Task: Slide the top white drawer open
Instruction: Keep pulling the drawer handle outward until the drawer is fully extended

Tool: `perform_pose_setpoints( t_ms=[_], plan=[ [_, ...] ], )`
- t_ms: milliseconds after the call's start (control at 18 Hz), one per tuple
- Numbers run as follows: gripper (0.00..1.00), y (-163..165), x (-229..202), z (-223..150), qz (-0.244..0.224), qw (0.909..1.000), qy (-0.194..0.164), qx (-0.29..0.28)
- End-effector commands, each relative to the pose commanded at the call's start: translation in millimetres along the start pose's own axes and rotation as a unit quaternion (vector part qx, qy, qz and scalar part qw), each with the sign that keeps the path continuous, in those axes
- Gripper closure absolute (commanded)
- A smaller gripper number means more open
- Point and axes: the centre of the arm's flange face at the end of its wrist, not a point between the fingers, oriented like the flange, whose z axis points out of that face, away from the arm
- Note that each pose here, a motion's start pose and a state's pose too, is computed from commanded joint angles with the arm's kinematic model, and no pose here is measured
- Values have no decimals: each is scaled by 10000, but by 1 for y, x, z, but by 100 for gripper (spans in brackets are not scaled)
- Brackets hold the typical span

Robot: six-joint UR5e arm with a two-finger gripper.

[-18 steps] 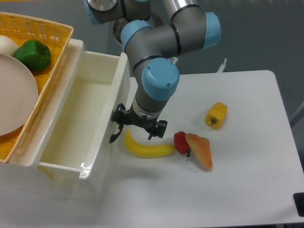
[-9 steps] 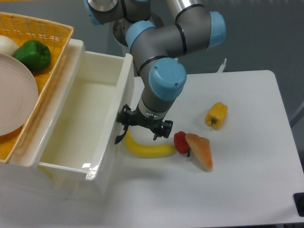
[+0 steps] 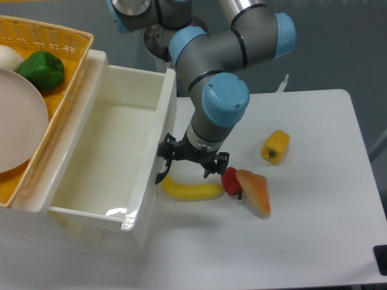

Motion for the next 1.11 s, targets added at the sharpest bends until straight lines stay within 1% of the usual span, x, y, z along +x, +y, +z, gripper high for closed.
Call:
perform_pose_setpoints(
  t_ms=[222, 444, 778, 1111],
  plan=[
    [0, 1, -5, -3, -33, 10000, -5, 28],
    [0, 1, -6, -4, 60, 10000, -10, 36],
    [0, 0, -9, -7, 59, 10000, -24, 57],
    [0, 1, -20, -5, 23, 10000, -10, 50]
  ],
)
